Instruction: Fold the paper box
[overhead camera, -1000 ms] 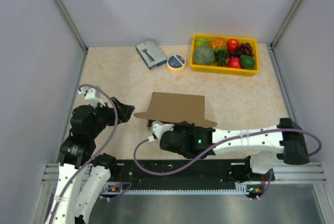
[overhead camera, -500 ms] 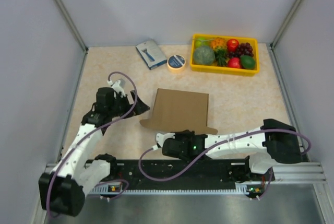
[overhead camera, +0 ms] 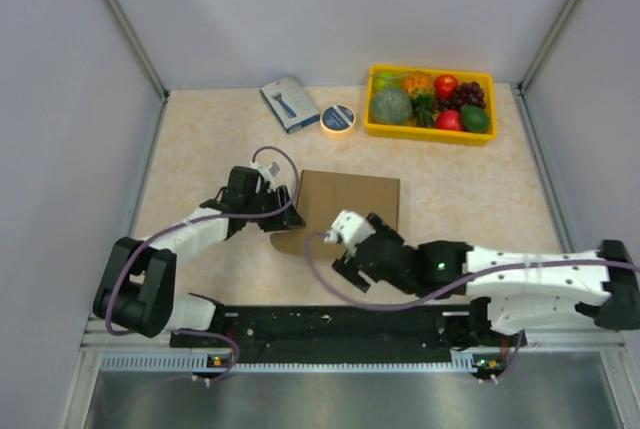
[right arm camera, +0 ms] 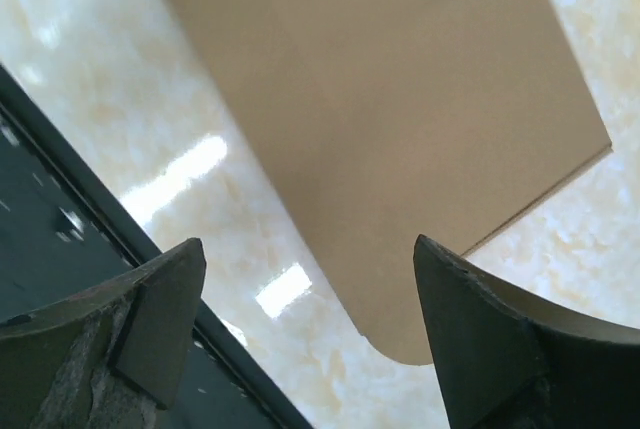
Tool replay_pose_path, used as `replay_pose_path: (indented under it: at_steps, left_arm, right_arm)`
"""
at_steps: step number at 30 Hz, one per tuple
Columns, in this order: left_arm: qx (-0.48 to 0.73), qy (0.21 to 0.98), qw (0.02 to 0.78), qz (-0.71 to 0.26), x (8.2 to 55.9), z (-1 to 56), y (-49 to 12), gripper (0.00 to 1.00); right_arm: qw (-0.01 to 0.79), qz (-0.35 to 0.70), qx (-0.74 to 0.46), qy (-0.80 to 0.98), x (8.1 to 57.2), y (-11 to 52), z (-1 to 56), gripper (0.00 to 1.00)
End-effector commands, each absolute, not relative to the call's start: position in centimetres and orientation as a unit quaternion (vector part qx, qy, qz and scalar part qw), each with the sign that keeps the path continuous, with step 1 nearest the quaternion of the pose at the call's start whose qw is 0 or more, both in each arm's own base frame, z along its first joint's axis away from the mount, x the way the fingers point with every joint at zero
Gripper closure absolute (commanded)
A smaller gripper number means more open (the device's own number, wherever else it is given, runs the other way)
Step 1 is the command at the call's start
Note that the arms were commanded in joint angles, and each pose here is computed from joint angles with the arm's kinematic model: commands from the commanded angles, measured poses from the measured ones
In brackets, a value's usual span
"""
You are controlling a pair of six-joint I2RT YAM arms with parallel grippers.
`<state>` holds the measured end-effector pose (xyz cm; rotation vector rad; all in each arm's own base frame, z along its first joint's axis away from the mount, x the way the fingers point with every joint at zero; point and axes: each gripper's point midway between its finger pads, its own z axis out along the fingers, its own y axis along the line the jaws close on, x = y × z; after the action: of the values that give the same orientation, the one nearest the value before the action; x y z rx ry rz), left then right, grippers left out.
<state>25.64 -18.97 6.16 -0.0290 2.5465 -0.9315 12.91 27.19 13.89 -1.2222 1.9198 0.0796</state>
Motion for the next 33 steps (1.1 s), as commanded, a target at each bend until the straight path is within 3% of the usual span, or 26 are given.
replay_pose_path:
  at_steps: [1,3,6,10,11,12,14,19,20,25,29,33]
  left_arm:
    - [-0.004,0.922,0.253,-0.293,26.4,4.9,-17.6,0.54]
    - [-0.006,0.926,0.253,-0.28,26.2,4.6,-17.0,0.57]
    - [-0.006,0.925,0.256,-0.281,25.9,4.6,-16.9,0.58]
    - [-0.004,0.919,0.249,-0.305,25.6,5.0,-17.7,0.39]
    - [-0.005,0.919,0.251,-0.305,25.7,5.0,-17.6,0.32]
    - [-0.004,0.918,0.252,-0.305,25.8,5.1,-17.7,0.29]
    - [0.0,0.915,0.247,-0.319,25.8,5.4,-18.1,0.26]
    - [-0.001,0.91,0.244,-0.334,26.4,5.8,-18.7,0.23]
    - [-0.001,0.911,0.243,-0.334,26.5,5.9,-18.7,0.23]
    - [-0.005,0.91,0.239,-0.339,27.1,6.2,-18.6,0.18]
    - [-0.009,0.909,0.233,-0.345,27.2,6.4,-18.3,0.15]
    - [-0.014,0.902,0.237,-0.361,27.2,7.1,-18.2,0.08]
  right_arm:
    - [0.421,0.199,-0.278,0.84,13.8,25.3,20.4,0.15]
    - [0.394,0.229,-0.179,0.872,16.4,22.7,19.5,0.1]
    - [0.36,0.287,-0.067,0.885,19.2,20.1,17.7,0.1]
    - [0.312,0.331,0.002,0.89,21.3,18.4,13.7,0.14]
    - [0.294,0.373,-0.008,0.88,21.4,19.4,13.6,0.16]
    - [0.296,0.386,0.01,0.874,22.3,18.8,13.4,0.23]
    - [0.286,0.415,0.001,0.864,22.3,19.3,12.7,0.28]
    - [0.259,0.405,-0.018,0.877,23.3,19.7,9.7,0.3]
    - [0.256,0.41,-0.019,0.875,23.5,19.9,9.6,0.37]
    - [0.259,0.418,0.014,0.871,24.9,19.1,8.1,0.48]
    - [0.245,0.423,0.039,0.872,25.2,18.0,6.4,0.66]
    - [0.237,0.42,0.05,0.875,24.8,17.2,5.0,0.69]
